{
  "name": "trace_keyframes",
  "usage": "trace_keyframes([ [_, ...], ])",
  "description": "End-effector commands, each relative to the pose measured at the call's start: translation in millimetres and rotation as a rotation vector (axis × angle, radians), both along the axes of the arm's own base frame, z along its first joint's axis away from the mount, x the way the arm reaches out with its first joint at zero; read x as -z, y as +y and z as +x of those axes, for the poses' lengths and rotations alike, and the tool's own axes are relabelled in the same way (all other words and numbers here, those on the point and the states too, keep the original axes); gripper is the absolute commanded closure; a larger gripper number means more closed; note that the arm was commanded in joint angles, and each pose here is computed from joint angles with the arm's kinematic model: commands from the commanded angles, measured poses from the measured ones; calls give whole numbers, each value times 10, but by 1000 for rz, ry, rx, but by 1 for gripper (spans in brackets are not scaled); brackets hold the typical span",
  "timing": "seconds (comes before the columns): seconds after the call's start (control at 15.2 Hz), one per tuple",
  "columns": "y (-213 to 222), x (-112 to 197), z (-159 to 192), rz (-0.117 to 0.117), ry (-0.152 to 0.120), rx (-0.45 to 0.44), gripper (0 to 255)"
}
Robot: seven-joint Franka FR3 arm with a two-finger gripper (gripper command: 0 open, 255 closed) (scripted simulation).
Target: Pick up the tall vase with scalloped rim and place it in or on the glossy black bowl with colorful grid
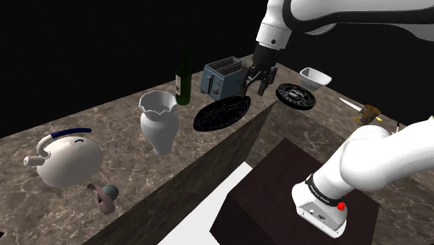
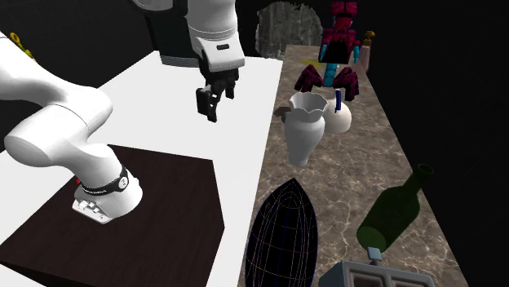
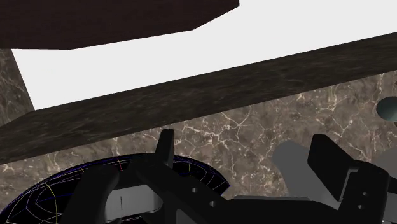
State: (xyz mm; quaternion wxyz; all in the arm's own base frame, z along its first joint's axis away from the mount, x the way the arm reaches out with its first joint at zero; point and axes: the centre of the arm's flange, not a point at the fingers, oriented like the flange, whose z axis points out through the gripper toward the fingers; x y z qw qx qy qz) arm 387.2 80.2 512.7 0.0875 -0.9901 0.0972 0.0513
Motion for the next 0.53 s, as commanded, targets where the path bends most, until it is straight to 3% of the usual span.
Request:
trace_keyframes([
  [0.0, 108, 80, 178, 14, -5, 14, 0],
  [0.46, 572, 367, 841, 61, -19, 58, 0],
])
